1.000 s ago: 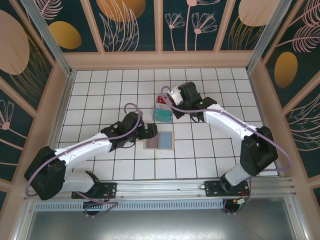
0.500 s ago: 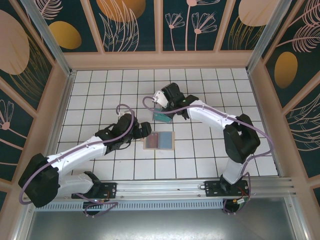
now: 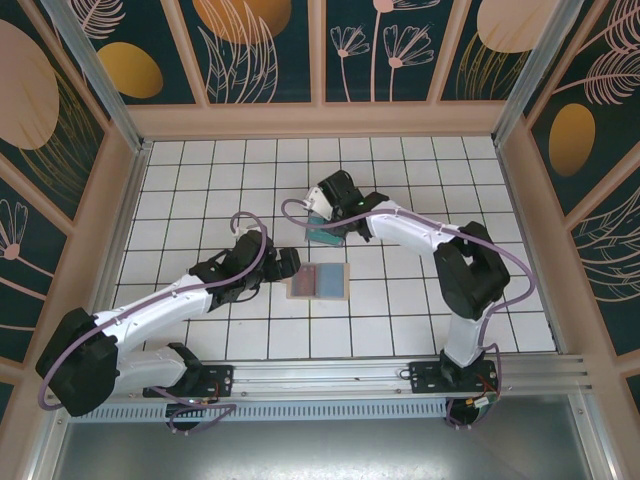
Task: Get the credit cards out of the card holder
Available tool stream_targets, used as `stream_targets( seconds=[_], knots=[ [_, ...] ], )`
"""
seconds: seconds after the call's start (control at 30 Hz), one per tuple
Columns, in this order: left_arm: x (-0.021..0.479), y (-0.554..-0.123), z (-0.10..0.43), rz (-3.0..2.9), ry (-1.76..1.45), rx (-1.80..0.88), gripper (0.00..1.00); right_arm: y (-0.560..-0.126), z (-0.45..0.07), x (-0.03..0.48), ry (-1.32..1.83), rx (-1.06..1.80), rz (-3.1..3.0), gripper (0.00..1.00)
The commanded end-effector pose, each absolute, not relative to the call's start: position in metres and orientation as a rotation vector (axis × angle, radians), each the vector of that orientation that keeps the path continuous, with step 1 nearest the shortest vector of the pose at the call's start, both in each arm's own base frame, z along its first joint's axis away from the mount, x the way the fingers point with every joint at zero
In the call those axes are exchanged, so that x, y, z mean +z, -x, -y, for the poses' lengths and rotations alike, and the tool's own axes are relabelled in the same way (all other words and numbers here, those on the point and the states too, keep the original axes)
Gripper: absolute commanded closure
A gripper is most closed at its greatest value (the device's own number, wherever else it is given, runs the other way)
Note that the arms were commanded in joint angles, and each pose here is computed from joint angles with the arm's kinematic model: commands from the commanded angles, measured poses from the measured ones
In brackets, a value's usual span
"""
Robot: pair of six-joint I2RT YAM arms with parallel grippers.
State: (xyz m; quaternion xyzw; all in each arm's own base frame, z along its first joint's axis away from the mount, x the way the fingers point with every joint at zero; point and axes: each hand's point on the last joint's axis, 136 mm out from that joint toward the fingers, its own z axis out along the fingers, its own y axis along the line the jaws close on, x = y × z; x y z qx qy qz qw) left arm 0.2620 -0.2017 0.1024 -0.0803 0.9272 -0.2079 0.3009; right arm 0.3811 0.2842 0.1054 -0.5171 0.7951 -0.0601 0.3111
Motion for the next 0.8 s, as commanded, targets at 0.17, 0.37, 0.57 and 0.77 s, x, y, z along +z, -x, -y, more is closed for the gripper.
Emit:
stream_targets(
  seconds=[0.17, 0.37, 0.57, 0.77],
  knots=[
    [0.101, -0.263, 0.193, -2.454, 0.253, -0.536, 0.01, -0.407, -0.278, 0.103, 1.25, -0.276, -2.12, 0.8],
    [0.1, -0.262, 0.194, -2.458, 0.246, -0.539, 0.02, -0.419, -0.268, 0.117, 1.123, -0.282, -2.147, 0.68],
    [0.101, -0.262, 0.199, -2.46, 0.219, -0.564, 0.01, -0.426, -0.256, 0.138, 0.985, -0.244, -2.174, 0.66],
    [0.104, -0.261, 0.212, -2.457, 0.151, -0.638, 0.03, -0.406, -0.255, 0.168, 0.802, -0.026, -2.202, 0.65]
  ],
)
